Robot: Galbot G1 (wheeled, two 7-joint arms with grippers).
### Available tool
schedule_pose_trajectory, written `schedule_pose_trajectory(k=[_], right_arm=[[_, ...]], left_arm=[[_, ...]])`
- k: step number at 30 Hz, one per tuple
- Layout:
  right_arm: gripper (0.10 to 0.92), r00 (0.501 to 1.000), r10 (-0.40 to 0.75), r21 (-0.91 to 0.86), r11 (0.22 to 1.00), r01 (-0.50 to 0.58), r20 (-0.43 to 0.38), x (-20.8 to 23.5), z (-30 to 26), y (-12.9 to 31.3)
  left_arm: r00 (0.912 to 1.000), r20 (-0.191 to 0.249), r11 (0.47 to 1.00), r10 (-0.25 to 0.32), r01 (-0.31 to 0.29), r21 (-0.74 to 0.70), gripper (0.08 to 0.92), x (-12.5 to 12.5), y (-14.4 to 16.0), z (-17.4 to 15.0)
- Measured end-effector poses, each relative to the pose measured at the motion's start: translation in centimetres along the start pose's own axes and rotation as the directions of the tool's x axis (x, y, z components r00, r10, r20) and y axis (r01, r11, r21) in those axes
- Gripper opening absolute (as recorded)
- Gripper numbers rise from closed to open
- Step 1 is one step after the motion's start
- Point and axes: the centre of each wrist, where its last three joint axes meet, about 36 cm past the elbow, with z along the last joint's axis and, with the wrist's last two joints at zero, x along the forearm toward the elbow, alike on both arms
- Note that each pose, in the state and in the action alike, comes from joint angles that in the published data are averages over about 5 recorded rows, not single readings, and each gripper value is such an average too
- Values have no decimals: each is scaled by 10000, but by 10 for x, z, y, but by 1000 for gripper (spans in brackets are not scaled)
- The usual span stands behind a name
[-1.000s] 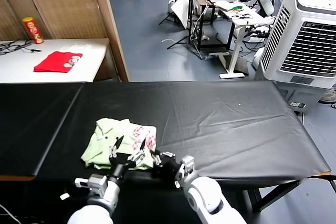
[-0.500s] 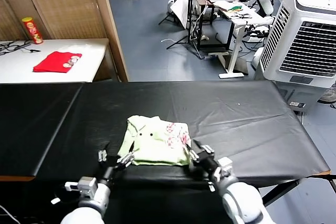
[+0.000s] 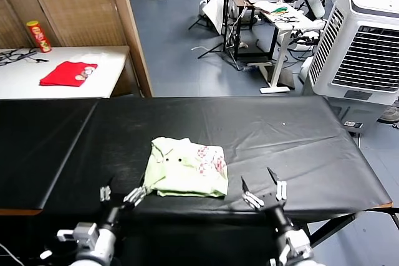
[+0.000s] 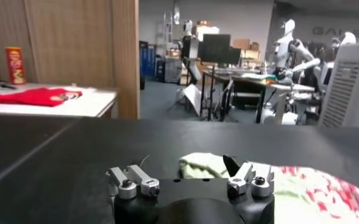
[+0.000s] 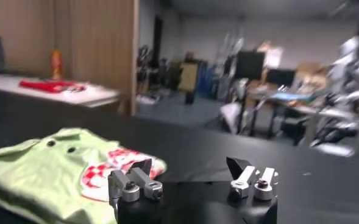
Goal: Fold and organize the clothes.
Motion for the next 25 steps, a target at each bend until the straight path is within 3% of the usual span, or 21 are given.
schedule_pose_trajectory(k=[6,16,25], right_arm=[[798,9966,593,-301,9977,-610,-569,48,-3,12],[798,9534,1175,-1018,9833,-1509,-2779,96,-38,23],[798,9428,1114,-1226,9800,-1566,-3142,100,-47,22]], left_arm=[[9992,-288,9996,-277,277,0,798,26,3,7],[9870,-1482,9968,-628,695,406,798,62,8,0],[9818,-1733,9948,-778,879,511,798,71,10,-2]])
